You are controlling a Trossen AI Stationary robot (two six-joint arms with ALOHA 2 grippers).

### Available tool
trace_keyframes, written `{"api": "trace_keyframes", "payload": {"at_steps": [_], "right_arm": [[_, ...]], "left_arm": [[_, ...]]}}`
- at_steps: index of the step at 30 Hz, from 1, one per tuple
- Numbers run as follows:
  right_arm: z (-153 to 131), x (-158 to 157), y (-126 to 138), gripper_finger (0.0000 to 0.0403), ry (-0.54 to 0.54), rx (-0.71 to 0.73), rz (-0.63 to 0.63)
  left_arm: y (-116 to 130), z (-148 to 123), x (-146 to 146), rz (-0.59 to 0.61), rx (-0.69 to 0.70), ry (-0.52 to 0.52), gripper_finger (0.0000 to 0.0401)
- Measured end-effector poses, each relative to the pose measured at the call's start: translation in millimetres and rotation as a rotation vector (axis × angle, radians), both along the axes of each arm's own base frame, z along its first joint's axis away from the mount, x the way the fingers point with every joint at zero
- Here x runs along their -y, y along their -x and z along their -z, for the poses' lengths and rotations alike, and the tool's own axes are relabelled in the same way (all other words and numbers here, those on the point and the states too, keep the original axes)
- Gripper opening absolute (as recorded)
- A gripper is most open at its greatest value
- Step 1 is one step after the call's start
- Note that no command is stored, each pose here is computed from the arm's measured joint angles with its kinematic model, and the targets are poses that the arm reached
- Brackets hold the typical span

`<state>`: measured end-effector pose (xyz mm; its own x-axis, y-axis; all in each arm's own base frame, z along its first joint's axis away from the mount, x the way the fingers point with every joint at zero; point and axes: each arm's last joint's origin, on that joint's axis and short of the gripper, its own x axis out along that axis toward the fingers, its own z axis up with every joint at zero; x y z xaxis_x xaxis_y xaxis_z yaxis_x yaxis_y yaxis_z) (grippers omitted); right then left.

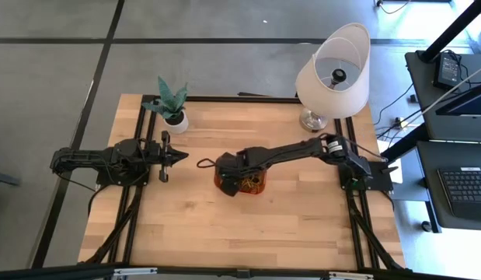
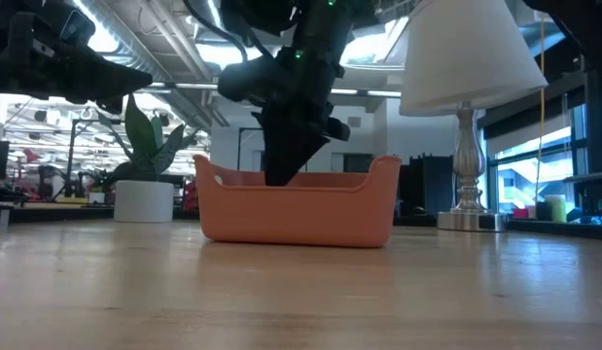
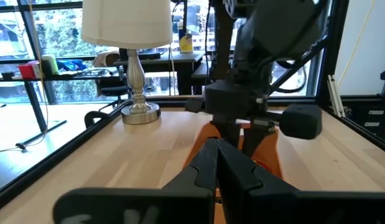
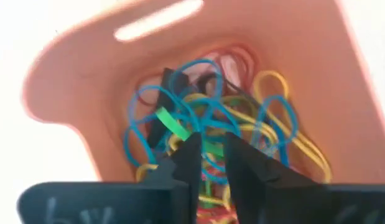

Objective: Pick and place rubber bands into bin
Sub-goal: Put the blue rubber band into the orange bin, then return to Home Position

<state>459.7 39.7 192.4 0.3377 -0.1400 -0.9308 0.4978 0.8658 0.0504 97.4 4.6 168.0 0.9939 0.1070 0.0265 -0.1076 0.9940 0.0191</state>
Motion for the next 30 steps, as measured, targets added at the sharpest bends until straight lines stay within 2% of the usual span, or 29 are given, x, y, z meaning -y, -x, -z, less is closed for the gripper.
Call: {"api": "trace_keyframes", "payload": {"at_steps": [4,8,14,18,23,30], "right_arm": [[-9.4,4.8,4.8,0.0100,-0.009,-0.011,-0.002],[-31.8,7.8,12.0,0.0118,0.010,0.018,-0.043],[-56.2,9.4,22.9,0.0105,0.122,0.042,-0.123],[-56.6,10.4,39.8,0.0082,0.168,0.057,-0.163],[-54.8,13.9,79.1,0.0059,0.171,0.160,-0.164],[-55.5,19.9,161.5,0.0042,0.144,0.391,-0.186]], "left_arm": [[0.0,0.0,0.0,0.000,0.000,0.000,0.0002],[0.0,-0.1,0.0,0.000,0.001,0.000,0.0002],[0.0,0.0,0.0,0.000,0.000,0.000,0.0002],[0.0,0.0,0.0,0.000,0.000,0.000,0.0002],[0.0,0.0,0.0,-0.001,0.000,0.000,0.0002],[0.0,0.0,0.0,-0.001,0.001,0.000,0.0002]]}}
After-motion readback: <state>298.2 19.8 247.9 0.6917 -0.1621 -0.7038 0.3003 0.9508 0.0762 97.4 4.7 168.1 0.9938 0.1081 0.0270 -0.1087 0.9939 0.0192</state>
